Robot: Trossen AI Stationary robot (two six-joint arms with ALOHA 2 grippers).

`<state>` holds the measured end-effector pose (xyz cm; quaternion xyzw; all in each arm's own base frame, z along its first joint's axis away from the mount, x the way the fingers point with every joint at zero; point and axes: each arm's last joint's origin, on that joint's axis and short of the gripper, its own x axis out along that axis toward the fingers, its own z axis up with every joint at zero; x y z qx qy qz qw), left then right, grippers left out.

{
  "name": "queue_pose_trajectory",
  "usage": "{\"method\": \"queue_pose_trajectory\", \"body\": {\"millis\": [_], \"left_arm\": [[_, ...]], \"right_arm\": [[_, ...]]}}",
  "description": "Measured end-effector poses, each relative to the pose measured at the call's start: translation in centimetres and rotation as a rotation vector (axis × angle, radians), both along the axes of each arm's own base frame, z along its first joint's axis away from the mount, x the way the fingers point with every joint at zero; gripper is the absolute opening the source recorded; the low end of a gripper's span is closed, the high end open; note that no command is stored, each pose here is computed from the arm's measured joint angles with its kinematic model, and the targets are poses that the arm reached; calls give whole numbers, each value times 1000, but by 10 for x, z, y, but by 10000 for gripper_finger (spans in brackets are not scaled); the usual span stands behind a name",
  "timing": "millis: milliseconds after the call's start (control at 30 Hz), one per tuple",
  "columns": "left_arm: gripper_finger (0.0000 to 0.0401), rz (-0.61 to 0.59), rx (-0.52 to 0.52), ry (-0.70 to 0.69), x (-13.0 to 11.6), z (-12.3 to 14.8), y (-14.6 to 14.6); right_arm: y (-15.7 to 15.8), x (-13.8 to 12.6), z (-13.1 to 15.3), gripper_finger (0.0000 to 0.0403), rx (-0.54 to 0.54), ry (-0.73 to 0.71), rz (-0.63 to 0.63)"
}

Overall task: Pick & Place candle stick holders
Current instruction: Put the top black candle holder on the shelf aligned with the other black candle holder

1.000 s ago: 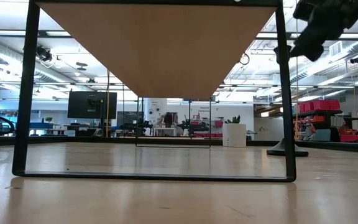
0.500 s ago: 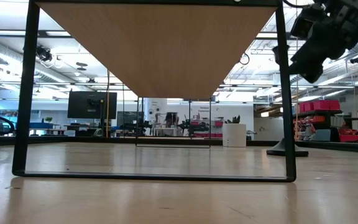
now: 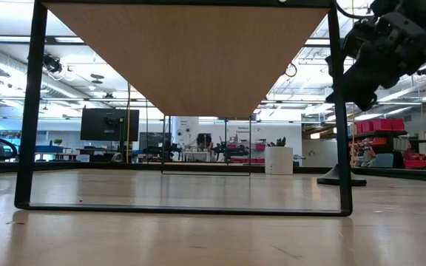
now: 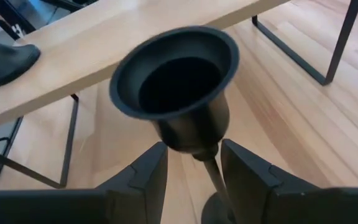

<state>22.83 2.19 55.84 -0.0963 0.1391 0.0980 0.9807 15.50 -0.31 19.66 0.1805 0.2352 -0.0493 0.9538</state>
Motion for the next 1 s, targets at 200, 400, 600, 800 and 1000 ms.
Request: {"method": "queue_pose_trajectory", "body": {"millis": [200,400,600,800,1000], "left_arm": [[197,0,1,0,0,0,0],[197,-3,9,2,0,0,0],[197,-3,9,2,0,0,0],[197,-3,9,2,0,0,0],[197,-2,9,2,0,0,0]], "right_arm": [[0,3,-5,148,14,22,-15],[0,3,-5,148,14,24,-14],[0,4,-5,140,16,17,-11],[0,4,-5,90,16,18,-12],[-1,4,-4,27,9,14,-18]]}}
